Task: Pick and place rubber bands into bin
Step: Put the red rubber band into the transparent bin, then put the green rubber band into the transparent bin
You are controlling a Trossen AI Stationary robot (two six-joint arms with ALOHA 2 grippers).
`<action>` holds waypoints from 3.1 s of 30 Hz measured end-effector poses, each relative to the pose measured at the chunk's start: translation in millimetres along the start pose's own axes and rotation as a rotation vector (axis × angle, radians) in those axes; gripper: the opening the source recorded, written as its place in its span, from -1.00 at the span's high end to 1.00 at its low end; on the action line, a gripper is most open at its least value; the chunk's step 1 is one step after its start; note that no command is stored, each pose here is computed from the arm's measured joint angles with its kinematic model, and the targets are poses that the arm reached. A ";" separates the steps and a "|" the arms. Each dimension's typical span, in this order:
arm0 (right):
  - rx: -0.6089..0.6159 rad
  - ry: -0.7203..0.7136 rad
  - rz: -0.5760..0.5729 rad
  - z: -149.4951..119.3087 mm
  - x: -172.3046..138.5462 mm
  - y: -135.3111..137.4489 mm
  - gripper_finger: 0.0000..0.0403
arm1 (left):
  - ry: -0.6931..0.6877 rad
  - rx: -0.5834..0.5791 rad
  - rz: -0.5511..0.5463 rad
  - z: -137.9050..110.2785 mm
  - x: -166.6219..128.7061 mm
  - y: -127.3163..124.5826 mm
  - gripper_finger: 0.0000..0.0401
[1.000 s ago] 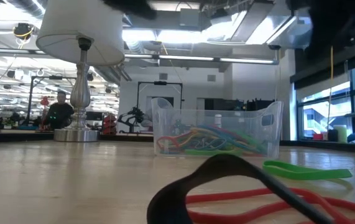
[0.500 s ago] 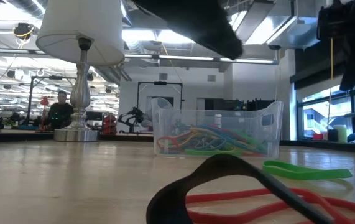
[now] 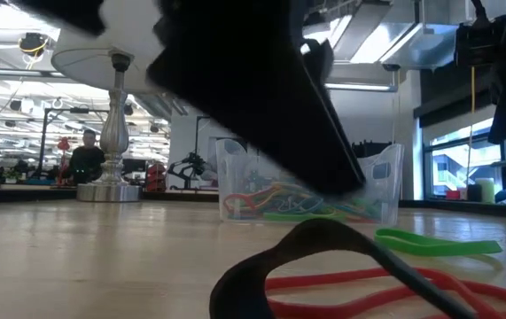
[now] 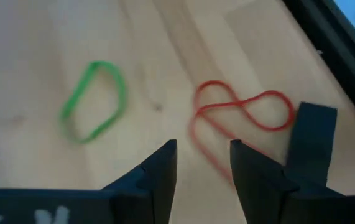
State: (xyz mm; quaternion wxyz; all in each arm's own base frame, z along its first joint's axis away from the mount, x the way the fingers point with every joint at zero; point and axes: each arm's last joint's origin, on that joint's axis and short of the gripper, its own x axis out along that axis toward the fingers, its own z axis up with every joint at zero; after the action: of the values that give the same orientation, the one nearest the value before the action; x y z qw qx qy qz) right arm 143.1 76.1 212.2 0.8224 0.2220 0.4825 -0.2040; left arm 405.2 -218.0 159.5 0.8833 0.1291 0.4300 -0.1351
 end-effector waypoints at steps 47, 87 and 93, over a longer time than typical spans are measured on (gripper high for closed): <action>0.084 -0.083 0.054 5.2 -0.1 7.0 0.89 | -0.130 0.019 0.405 33.5 -131.7 113.9 0.99; 0.161 -0.153 0.084 9.1 -0.5 11.5 0.90 | 0.009 -0.383 0.263 -37.9 -82.5 153.2 0.45; 0.001 -0.225 0.183 9.5 -1.6 28.5 0.98 | -0.101 -0.321 0.326 -20.2 -117.0 123.3 0.89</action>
State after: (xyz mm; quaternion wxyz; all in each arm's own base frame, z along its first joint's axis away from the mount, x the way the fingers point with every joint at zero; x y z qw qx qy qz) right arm 164.7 94.2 222.5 0.8864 0.2410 0.3649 -0.1520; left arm 364.3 -81.4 254.2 0.9230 0.0480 0.3747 0.0733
